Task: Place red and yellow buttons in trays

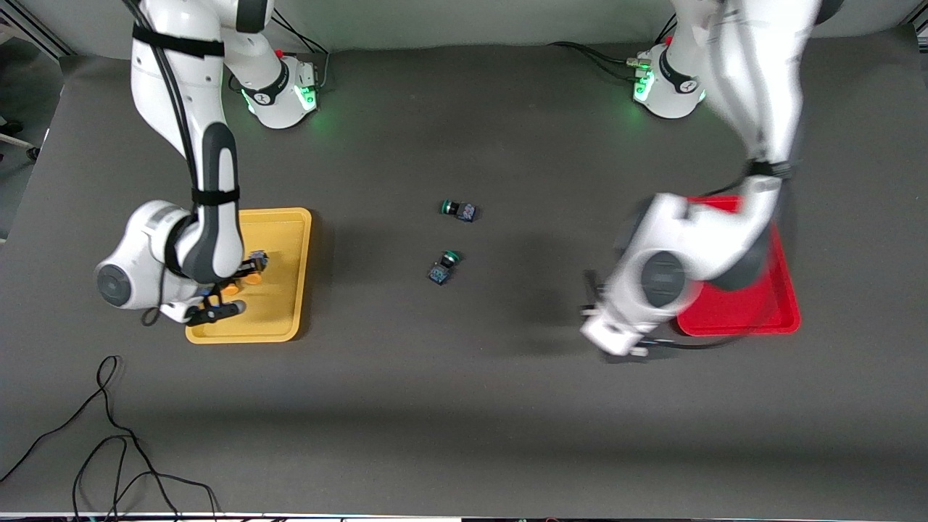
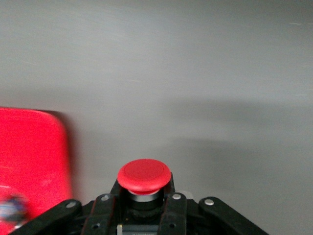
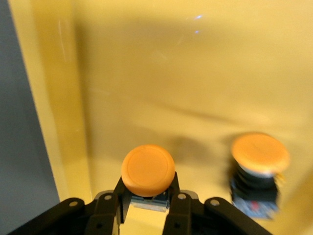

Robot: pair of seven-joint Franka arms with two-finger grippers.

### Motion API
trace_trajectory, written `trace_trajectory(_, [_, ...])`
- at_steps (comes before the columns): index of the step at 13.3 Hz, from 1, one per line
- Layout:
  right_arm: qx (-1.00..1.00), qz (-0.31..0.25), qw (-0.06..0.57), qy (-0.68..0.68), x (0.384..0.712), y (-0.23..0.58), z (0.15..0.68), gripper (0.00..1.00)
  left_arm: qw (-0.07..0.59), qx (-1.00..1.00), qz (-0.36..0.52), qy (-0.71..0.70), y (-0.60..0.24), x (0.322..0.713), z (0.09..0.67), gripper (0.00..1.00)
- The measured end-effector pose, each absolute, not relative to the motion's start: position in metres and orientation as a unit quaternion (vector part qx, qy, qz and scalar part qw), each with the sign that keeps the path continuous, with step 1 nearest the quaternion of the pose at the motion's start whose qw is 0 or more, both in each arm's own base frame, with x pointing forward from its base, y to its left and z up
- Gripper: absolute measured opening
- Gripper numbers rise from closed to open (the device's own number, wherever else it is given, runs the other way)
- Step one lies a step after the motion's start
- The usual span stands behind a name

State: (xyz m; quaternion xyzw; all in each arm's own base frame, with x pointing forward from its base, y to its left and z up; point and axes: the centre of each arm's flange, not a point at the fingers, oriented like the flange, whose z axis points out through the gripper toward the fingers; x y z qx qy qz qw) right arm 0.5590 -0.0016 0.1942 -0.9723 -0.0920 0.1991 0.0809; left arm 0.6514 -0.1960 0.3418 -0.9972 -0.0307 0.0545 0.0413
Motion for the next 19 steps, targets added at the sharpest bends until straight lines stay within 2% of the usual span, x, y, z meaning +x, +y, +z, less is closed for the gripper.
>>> trace_trajectory(3, [-0.973, 0.191, 0.090, -0.090, 0.567, 0.006, 0.193, 0.40, 0.040, -0.997, 0.072, 0.005, -0.109, 0.618, 0.356, 0.33])
trace_trajectory(7, [-0.978, 0.166, 0.087, -0.089, 0.588, 0.019, 0.218, 0.76, 0.029, -0.996, 0.066, 0.045, -0.014, 0.581, 0.317, 0.33])
trace_trajectory(8, [-0.979, 0.159, 0.085, -0.094, 0.596, 0.024, 0.233, 0.87, 0.025, -0.997, 0.058, 0.052, 0.011, 0.574, 0.298, 0.33])
trace_trajectory(10, [-0.982, 0.138, 0.076, -0.102, 0.612, 0.033, 0.280, 1.00, 0.017, -0.996, 0.054, 0.066, 0.048, 0.551, 0.262, 0.33])
trace_trajectory(15, [-0.992, 0.079, 0.047, -0.090, 0.627, 0.032, 0.400, 1.00, 0.006, -0.993, 0.060, 0.099, 0.106, 0.531, 0.245, 0.33])
trace_trajectory(19, [-0.995, 0.062, 0.027, -0.072, 0.623, 0.034, 0.458, 1.00, 0.005, -0.994, 0.050, 0.101, 0.105, 0.527, 0.223, 0.33])
